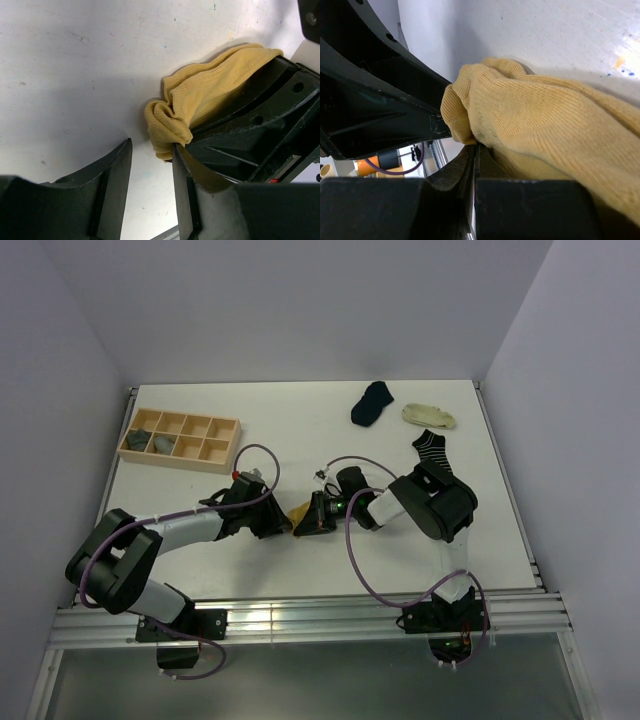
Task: Roll the socks
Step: Roll the sock at the center of the board.
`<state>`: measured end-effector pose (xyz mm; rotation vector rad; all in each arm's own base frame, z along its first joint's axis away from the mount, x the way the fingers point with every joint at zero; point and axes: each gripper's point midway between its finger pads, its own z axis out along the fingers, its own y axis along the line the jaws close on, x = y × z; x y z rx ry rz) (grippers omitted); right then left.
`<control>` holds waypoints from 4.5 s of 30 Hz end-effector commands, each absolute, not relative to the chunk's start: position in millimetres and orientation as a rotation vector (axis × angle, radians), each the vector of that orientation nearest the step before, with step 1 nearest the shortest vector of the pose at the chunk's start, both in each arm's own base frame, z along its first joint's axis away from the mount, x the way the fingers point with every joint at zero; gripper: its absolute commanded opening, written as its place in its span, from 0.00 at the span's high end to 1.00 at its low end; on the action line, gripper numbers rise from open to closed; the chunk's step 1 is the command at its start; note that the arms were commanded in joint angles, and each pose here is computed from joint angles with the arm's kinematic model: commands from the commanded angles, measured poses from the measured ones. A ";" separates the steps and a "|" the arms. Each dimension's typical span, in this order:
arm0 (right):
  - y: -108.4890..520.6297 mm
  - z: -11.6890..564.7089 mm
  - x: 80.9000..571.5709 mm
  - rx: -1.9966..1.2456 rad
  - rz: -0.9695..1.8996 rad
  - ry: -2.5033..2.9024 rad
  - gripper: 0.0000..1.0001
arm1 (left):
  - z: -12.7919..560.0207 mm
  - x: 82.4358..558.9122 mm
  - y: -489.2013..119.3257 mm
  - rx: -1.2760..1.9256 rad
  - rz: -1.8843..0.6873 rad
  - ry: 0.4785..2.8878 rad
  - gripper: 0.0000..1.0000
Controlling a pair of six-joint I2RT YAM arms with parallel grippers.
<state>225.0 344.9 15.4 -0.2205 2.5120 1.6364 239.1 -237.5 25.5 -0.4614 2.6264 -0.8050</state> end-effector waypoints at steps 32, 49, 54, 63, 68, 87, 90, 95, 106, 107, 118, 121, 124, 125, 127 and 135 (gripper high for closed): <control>319.0 45.6 246.6 -0.364 1.201 2.510 0.64 | -42.9 231.5 -186.5 -0.511 -0.182 2.869 0.98; 369.0 70.1 250.9 -0.465 1.184 2.303 0.75 | -19.1 239.2 -189.0 -0.467 -0.164 2.871 0.99; 379.7 65.2 256.0 -0.443 1.235 2.285 0.76 | -18.4 237.3 -188.1 -0.461 -0.159 2.876 0.99; 339.7 22.0 263.4 -0.270 1.057 2.394 0.78 | -14.7 238.3 -187.2 -0.466 -0.155 2.867 0.99; 322.1 26.0 264.2 -0.286 0.966 2.387 0.78 | -13.7 238.4 -189.0 -0.465 -0.168 2.868 1.00; 372.9 69.9 252.1 -0.634 0.680 2.069 0.69 | -3.2 242.6 -192.6 -0.405 -0.158 2.892 1.00; 381.2 69.7 249.6 -0.673 0.673 2.046 0.68 | -1.4 244.3 -192.6 -0.397 -0.152 2.890 1.00; 388.2 68.2 246.7 -0.713 0.640 2.009 0.68 | -1.5 246.6 -194.5 -0.386 -0.150 2.897 1.00; 396.8 56.0 243.0 -0.760 0.578 1.980 0.65 | -2.6 248.5 -199.2 -0.387 -0.163 2.910 1.00; 397.8 55.5 243.1 -0.760 0.578 1.977 0.65 | -2.7 248.8 -199.5 -0.389 -0.163 2.909 1.00; 389.6 7.2 243.1 -0.807 0.427 2.049 0.65 | -2.0 247.2 -199.7 -0.391 -0.164 2.918 1.00; 378.7 -7.7 244.3 -0.785 0.353 2.088 0.67 | -0.1 247.5 -200.6 -0.393 -0.174 2.915 0.99; 362.9 -25.5 244.8 -0.751 0.263 2.149 0.78 | 1.6 247.1 -200.9 -0.401 -0.185 2.912 1.00; 358.2 -29.9 243.1 -0.746 0.246 2.168 0.83 | 2.3 247.1 -201.4 -0.405 -0.190 2.910 0.99; 348.9 -36.5 239.0 -0.726 0.234 2.196 0.95 | 2.6 246.3 -200.5 -0.418 -0.199 2.906 0.99; 359.3 -24.8 207.0 -0.755 0.581 2.275 1.00 | 13.0 254.7 -191.6 -0.551 -0.246 2.823 0.79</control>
